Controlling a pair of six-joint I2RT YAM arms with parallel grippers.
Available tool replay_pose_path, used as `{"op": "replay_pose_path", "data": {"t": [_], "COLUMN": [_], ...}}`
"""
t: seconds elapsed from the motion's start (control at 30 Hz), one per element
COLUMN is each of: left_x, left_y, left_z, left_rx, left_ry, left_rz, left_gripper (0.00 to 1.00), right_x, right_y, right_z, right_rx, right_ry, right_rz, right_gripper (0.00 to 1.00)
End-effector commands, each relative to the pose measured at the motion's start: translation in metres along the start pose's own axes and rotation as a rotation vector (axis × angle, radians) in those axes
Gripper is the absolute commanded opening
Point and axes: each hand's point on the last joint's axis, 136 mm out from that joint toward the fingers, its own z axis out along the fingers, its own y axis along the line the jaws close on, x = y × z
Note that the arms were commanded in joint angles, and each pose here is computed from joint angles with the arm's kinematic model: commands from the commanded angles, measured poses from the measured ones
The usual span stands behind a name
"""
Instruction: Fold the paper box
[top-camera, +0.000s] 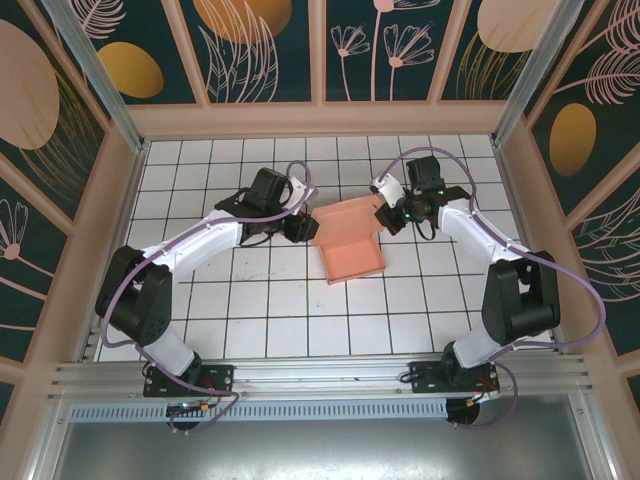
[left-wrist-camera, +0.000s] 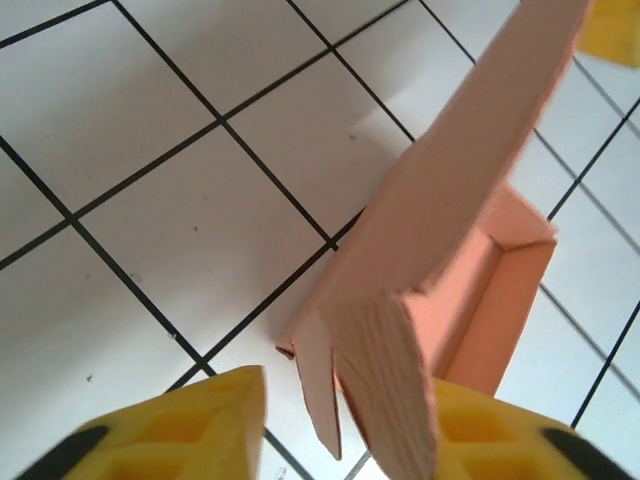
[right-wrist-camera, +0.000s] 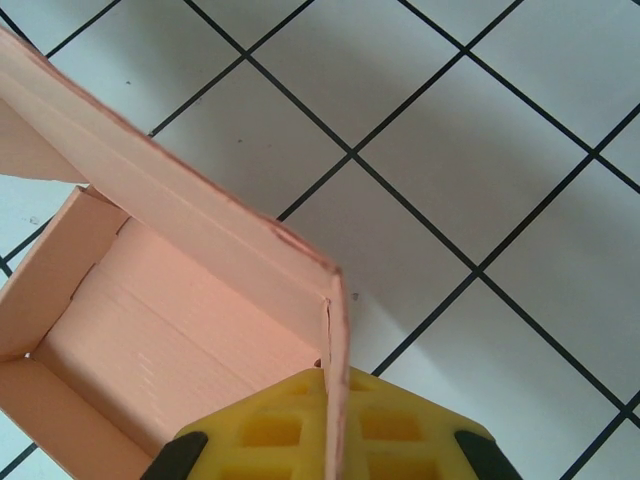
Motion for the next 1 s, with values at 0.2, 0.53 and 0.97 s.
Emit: {"op": "replay_pose_path", "data": {"t": [0.2,0.53,0.97], "left_x": [-0.008,-0.004,-0.021], "left_y": [-0.007,-0.003,0.0], "left_z": [-0.002,0.005,-0.001], "left_rx": [0.009,0.001,-0.038], "left_ry": [0.005,0.02,-0.041], "left_rz": [0.016,0.004,-0.024], "left_gripper": [0.07,0.2,0.0], "right_x": [-0.008,-0.012,-0.017], "right_y": [0.002,0.004,0.006], "right_z": [-0.01,-0.016,-0.023], "right_rx": [0.026,0.033,0.064], "right_ry": [-0.043,-0.069,-0.101], "right_rz": [-0.004,0.005,0.101], "right_gripper": [0.0,0.0,0.0]}}
